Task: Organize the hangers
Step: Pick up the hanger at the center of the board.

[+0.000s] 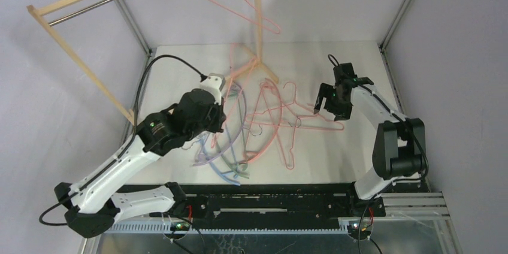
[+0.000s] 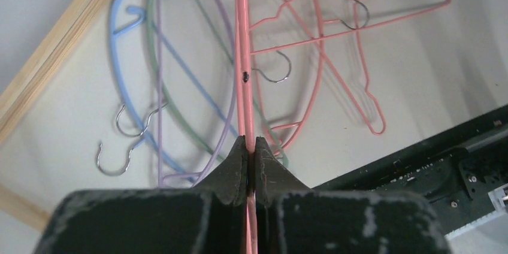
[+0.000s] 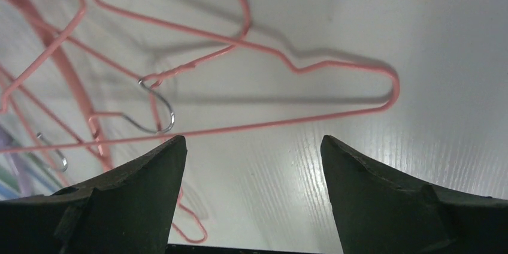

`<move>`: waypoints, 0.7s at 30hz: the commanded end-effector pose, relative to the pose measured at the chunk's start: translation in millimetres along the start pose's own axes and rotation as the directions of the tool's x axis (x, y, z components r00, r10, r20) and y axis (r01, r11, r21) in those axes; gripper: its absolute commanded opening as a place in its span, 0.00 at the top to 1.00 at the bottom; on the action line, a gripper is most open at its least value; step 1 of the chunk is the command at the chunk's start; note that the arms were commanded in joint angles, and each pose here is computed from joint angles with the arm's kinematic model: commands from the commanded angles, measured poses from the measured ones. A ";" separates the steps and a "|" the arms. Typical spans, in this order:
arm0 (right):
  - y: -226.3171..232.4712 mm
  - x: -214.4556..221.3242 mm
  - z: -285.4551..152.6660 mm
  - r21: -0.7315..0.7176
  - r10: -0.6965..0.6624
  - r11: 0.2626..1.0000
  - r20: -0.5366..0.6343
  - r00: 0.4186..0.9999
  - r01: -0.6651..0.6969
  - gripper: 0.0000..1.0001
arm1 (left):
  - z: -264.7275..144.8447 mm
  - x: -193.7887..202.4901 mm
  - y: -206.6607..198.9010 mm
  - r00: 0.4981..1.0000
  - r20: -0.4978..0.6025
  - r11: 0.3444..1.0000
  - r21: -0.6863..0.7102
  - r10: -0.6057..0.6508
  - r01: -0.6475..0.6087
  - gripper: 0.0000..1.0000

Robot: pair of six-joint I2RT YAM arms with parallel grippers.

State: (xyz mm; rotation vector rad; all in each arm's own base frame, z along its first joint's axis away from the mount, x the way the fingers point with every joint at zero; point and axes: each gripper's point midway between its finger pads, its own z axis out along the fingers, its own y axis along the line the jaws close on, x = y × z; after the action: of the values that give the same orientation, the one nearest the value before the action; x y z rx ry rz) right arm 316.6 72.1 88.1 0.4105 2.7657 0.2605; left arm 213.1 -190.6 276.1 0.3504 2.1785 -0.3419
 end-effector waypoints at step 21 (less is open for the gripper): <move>35.2 -56.5 18.0 0.075 -0.199 0.978 0.106 0.974 0.192 0.24 | -30.5 -54.1 117.3 0.939 0.297 0.914 -0.309 -0.171 0.264 1.00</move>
State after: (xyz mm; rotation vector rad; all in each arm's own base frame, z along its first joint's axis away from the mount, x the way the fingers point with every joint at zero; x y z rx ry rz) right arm 381.0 67.1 61.8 0.2499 2.7717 0.0452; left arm 236.6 -85.2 280.7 -0.1402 2.1062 -0.1813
